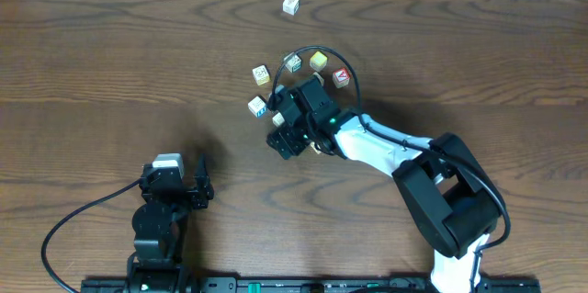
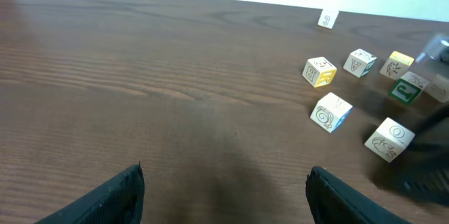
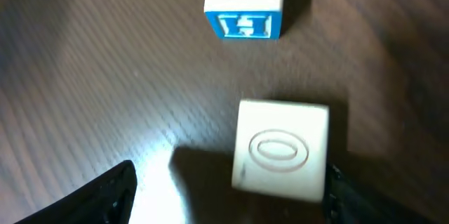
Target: Lift 4 blocks
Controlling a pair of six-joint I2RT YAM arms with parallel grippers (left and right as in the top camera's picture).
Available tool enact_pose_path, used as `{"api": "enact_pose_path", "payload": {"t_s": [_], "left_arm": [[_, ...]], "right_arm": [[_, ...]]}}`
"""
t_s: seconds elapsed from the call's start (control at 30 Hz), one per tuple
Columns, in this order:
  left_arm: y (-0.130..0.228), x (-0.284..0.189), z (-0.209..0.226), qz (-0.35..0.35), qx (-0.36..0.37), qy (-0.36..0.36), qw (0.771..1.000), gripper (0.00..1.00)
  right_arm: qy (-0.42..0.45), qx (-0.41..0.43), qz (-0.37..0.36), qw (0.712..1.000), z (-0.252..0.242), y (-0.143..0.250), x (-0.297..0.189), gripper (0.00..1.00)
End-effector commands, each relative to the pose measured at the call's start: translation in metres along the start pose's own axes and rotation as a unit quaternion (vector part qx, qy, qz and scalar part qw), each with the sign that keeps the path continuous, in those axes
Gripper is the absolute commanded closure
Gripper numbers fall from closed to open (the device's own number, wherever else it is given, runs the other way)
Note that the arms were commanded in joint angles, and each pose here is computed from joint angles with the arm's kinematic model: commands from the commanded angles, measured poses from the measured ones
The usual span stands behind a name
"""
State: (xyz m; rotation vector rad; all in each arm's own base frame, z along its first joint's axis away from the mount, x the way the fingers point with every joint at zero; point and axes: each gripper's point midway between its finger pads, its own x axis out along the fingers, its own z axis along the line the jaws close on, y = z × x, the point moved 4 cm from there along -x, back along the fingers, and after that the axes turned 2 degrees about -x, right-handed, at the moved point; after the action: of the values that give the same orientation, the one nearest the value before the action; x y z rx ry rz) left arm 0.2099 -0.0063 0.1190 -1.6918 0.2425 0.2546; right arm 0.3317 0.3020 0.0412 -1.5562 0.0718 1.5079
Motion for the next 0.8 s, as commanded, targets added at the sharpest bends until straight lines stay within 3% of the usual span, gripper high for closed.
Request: {"api": "enact_pose_path", "payload": {"t_s": [0.0,0.2,0.53,0.77], "left_arm": [[0.016,0.001,0.004,0.027,0.006,-0.009,1.0,0.25],[0.017,0.002,0.004,0.03,0.007,-0.01,0.999,0.25],[0.017,0.002,0.004,0.03,0.007,-0.01,0.999,0.26],[0.017,0.002,0.004,0.03,0.007,-0.01,0.999,0.26]], "right_arm": [[-0.002,-0.015,0.007,1.0,0.001,0.002,0.011,0.21],[0.042,-0.029,-0.004,0.999,-0.011,-0.011,0.008,0.24],[0.077,-0.028,-0.002,0.997,-0.02,-0.013,0.006,0.47],[0.073,-0.03,0.002,0.997,-0.016,-0.013,0.006,0.55]]}}
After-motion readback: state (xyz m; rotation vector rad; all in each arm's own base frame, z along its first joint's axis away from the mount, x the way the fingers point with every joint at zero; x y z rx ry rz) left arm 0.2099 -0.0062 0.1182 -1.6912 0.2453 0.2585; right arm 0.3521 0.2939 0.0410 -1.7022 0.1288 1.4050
